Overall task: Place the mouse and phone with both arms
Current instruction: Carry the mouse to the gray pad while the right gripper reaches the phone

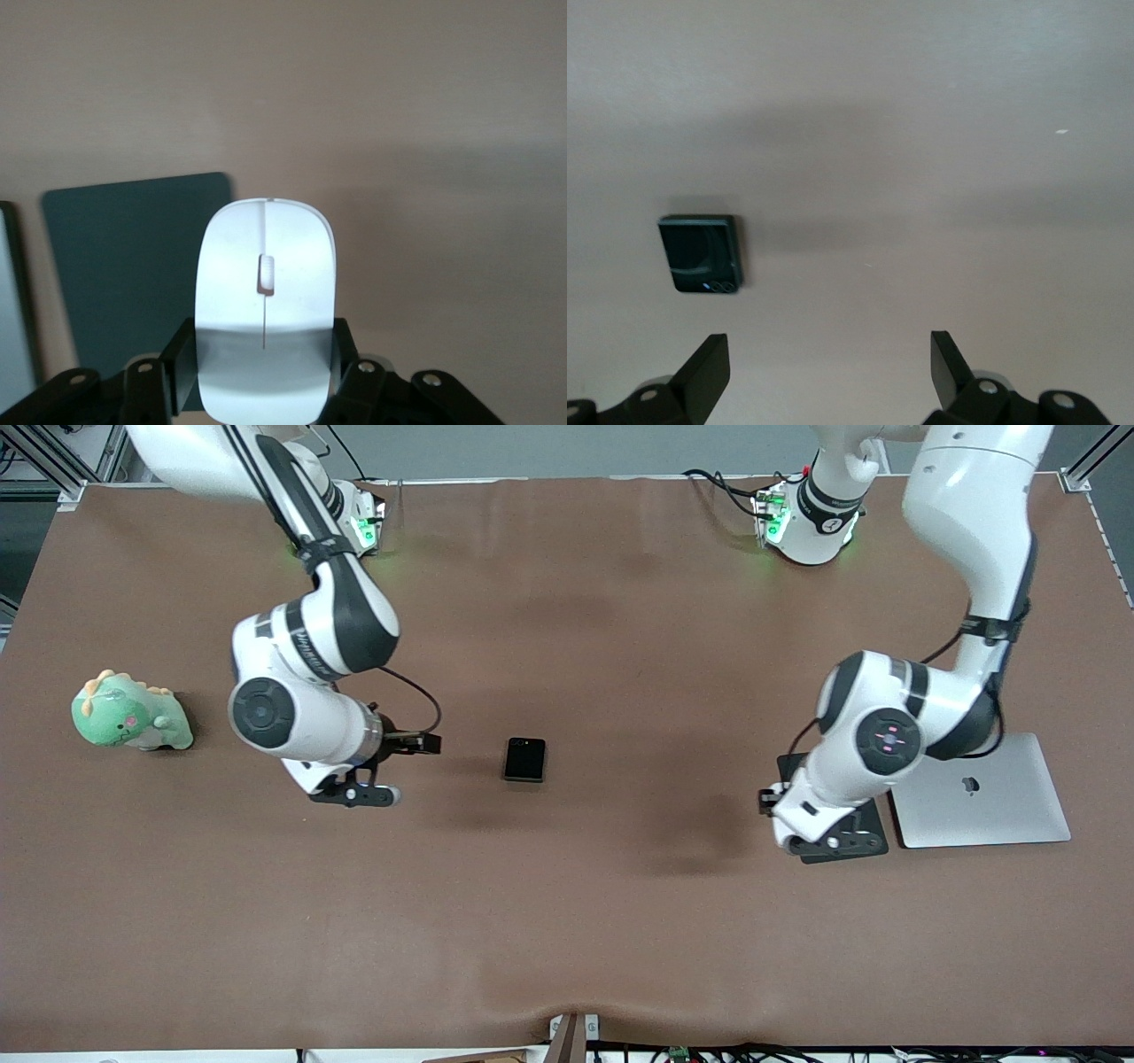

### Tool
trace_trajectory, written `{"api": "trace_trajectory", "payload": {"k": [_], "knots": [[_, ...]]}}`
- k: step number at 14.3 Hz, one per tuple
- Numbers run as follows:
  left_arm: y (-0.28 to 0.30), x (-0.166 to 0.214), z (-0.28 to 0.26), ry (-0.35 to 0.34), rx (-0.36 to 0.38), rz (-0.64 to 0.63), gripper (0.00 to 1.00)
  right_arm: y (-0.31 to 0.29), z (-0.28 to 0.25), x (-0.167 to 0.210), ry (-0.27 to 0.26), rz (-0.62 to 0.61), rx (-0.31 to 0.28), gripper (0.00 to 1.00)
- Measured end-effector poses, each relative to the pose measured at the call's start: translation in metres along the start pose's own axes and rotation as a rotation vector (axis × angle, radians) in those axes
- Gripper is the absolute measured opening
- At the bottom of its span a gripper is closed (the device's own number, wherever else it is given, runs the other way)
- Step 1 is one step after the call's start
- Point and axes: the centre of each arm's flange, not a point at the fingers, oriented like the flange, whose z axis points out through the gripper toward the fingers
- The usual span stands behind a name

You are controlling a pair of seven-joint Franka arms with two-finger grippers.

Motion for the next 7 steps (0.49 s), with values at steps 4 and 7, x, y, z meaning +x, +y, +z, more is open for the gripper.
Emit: {"api": "trace_trajectory", "payload": {"k": [4, 7], "knots": [[-0.066, 0.003, 0.022, -0.023, -0.003, -0.002, 0.63, -0.05, 0.047, -0.008, 0.046, 0.03, 0.0, 1.0], [-0.089, -0.003, 0.052, -0.003, -0.019, -0.01, 0.63, -0.067, 0.083, -0.01, 0.053, 0.011, -0.008, 1.0]]}}
